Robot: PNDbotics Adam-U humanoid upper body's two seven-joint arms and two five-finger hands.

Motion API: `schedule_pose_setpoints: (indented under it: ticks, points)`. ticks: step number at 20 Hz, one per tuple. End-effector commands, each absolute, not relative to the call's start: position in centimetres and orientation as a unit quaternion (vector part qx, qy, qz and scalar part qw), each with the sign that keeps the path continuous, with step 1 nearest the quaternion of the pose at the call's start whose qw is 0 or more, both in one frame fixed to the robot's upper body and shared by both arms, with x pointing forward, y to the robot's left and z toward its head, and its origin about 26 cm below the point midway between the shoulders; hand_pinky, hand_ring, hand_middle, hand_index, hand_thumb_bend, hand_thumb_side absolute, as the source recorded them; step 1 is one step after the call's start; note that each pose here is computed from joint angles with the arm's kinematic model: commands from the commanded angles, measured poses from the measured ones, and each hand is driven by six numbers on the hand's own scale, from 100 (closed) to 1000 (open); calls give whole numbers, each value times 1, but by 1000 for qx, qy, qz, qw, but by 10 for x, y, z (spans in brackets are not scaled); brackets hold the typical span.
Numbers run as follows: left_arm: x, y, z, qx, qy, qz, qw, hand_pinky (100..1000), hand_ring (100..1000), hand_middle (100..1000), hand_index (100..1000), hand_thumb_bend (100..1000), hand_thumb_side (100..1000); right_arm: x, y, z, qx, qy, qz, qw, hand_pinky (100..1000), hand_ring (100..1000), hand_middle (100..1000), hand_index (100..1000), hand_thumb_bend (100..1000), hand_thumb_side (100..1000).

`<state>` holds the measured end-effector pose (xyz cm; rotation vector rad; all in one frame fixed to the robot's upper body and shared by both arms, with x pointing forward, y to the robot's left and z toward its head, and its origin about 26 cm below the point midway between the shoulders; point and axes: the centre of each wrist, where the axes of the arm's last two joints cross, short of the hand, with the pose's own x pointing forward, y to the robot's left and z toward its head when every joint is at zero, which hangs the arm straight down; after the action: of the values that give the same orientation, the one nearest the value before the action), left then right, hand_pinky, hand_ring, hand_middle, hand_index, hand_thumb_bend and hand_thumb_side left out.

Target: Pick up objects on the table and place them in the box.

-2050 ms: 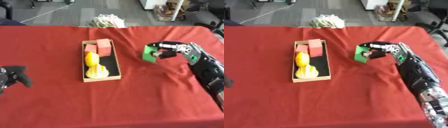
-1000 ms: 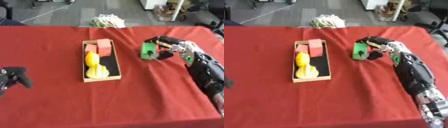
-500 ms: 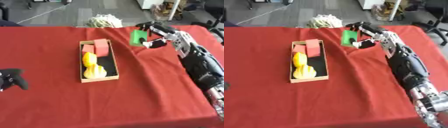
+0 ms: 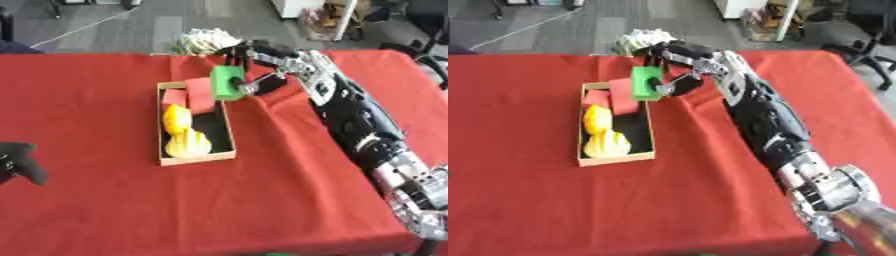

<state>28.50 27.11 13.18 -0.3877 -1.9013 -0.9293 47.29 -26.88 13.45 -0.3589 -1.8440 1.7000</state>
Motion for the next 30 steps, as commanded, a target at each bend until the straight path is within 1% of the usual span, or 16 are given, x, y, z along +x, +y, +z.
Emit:
schedule_pose_setpoints:
  ticks: [1,6,10,11,12,13,14,15,18,20,22,24,27,29,30]
  points:
    - [285,271,140,-158,-782,-388,462,724,596,576,823,100,861,474,-256,154,-112,-674,689,242,579,528,500,993,100,212]
    - [284,272,139,-158,-781,-388,464,725,596,576,823,100,864,471,-247,156,-85,-635,734,224,654,614,613,1000,100,230]
    - [285,272,139,-158,-780,-389,464,725,596,576,824,100,866,470,-243,157,-82,-604,761,223,744,751,765,1000,100,250]
    - [285,272,139,-157,-780,-389,464,725,597,576,824,100,867,470,-242,156,-84,-600,764,221,768,784,807,1000,100,309]
    - [284,272,139,-157,-780,-389,465,725,597,576,824,100,868,469,-241,156,-86,-598,766,219,780,801,826,1000,100,341]
    - [284,272,138,-156,-780,-389,465,725,597,576,824,100,870,469,-241,155,-88,-597,767,217,809,837,866,1000,100,412]
    - [284,273,138,-156,-779,-389,466,725,597,576,824,100,870,468,-240,155,-90,-597,768,213,826,860,884,1000,100,444]
    - [284,273,138,-156,-779,-390,466,725,597,576,824,100,870,468,-239,154,-92,-599,768,210,834,871,895,1000,100,448]
    - [284,272,138,-156,-779,-390,466,726,597,576,824,100,872,468,-238,153,-95,-609,761,202,837,873,899,1000,100,415]
    - [284,273,137,-156,-778,-389,467,726,597,576,823,100,873,467,-239,155,-97,-621,752,199,831,863,893,1000,100,328]
    - [284,273,136,-157,-778,-388,469,725,597,576,822,100,872,467,-241,158,-98,-645,732,197,819,844,878,1000,100,220]
    - [284,272,135,-159,-778,-385,470,726,597,576,822,100,869,465,-245,163,-95,-683,697,197,802,820,859,1000,100,203]
    - [283,273,132,-161,-779,-378,474,725,598,576,822,100,861,458,-258,171,-84,-750,626,195,784,794,834,1000,100,200]
    - [282,273,130,-161,-780,-369,478,724,597,575,819,100,854,449,-272,173,-72,-791,573,202,767,773,813,996,100,228]
    - [281,273,128,-162,-781,-362,482,722,595,573,817,100,850,442,-281,172,-64,-810,542,212,752,753,794,987,100,290]
